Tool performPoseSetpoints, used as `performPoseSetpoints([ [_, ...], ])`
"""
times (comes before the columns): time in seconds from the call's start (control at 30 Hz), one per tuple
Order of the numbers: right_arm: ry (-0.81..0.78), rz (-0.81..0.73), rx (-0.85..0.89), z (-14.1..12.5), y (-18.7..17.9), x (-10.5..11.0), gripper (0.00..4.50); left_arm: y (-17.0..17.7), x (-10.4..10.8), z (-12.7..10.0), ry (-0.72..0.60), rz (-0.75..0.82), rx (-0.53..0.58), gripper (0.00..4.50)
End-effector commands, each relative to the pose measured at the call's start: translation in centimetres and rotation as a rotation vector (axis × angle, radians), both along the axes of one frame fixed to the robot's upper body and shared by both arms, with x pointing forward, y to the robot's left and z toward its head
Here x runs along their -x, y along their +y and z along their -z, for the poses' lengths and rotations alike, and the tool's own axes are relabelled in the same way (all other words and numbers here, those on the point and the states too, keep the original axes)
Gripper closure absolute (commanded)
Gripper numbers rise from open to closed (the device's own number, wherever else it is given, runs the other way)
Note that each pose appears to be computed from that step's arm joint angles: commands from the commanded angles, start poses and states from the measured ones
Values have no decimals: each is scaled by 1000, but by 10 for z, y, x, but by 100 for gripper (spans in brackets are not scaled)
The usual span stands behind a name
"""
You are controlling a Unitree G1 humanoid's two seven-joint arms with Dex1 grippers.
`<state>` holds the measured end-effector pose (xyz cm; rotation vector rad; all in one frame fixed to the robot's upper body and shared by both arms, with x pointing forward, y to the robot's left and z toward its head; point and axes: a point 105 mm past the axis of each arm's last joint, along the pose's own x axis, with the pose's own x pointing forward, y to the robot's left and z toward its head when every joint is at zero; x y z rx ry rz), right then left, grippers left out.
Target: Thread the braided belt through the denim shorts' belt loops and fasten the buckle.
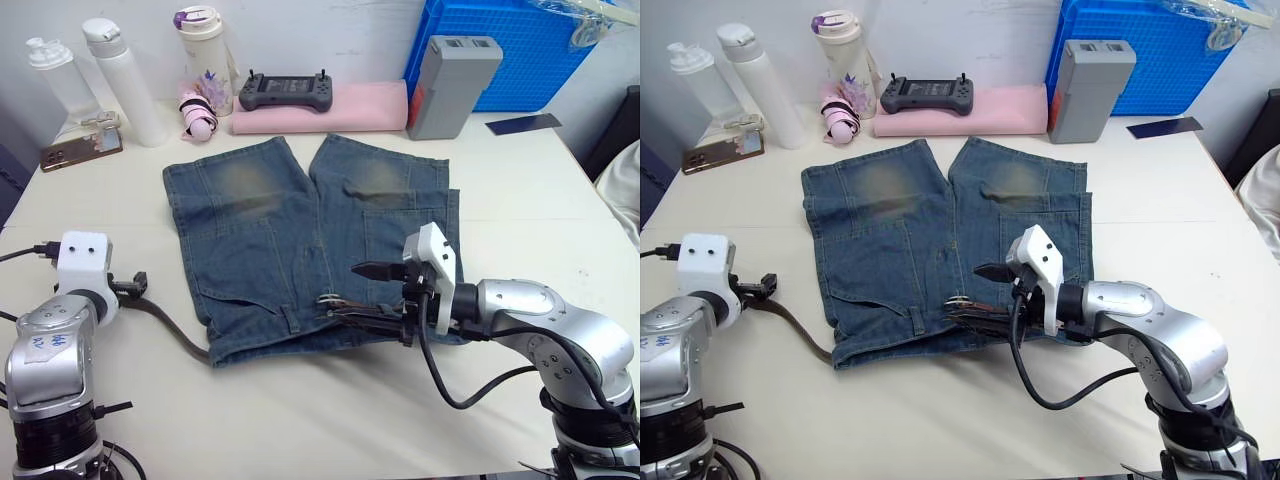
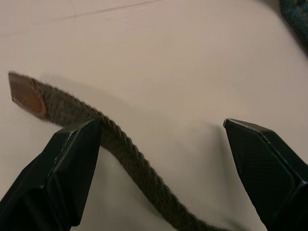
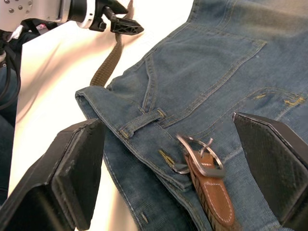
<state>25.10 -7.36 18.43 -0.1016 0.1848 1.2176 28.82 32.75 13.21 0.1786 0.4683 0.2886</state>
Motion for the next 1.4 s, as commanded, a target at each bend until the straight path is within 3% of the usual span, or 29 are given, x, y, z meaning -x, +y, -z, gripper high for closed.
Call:
performPoseSetpoints([
  [0.03, -39, -21, -9, -7, 2, 5, 0, 4, 9, -4, -28, -60, -5, 7],
  [0.17, -37, -5, 3, -3, 0, 2, 0, 6, 15, 2, -40, -129, 49, 7],
  [0.2, -38, -2, 3, -2, 0, 1, 0, 7, 16, 5, -40, -142, 61, 31],
  [0.27, -41, 5, 3, -2, 1, 0, 0, 7, 18, 9, -44, -150, 95, 100],
  [0.5, -52, 37, 9, -2, 0, -5, 0, 4, 10, 20, -32, -110, 115, 423],
  [0.6, -52, 56, 16, 0, -1, -7, 0, -10, -8, 0, -128, 1, 73, 423],
  [0.67, -55, 73, 18, 0, -2, -9, 0, -28, -23, -26, -209, 146, -31, 423],
  [0.77, -63, 92, 18, -1, -4, -11, 0, -52, -36, -46, -253, 320, -163, 423],
  [0.87, -83, 122, 18, -4, -6, -16, 0, -90, -44, -72, -332, 551, -381, 423],
  [0.93, -134, 176, 17, -11, -10, -24, 0, -134, -41, -88, -407, 809, -537, 423],
  [1.0, -218, 224, 26, -23, -14, -33, 0, -171, -30, -88, -447, 1045, -634, 423],
  [1.1, -443, 190, 208, -30, -14, -34, 0, -201, -12, -76, -460, 1300, -699, 423],
  [1.27, -806, 111, 428, -31, -5, -36, 0, -217, 5, -61, -459, 1527, -752, 423],
  [1.4, -888, 79, 445, -24, 5, -33, 0, -220, 7, -59, -476, 1568, -746, 423],
])
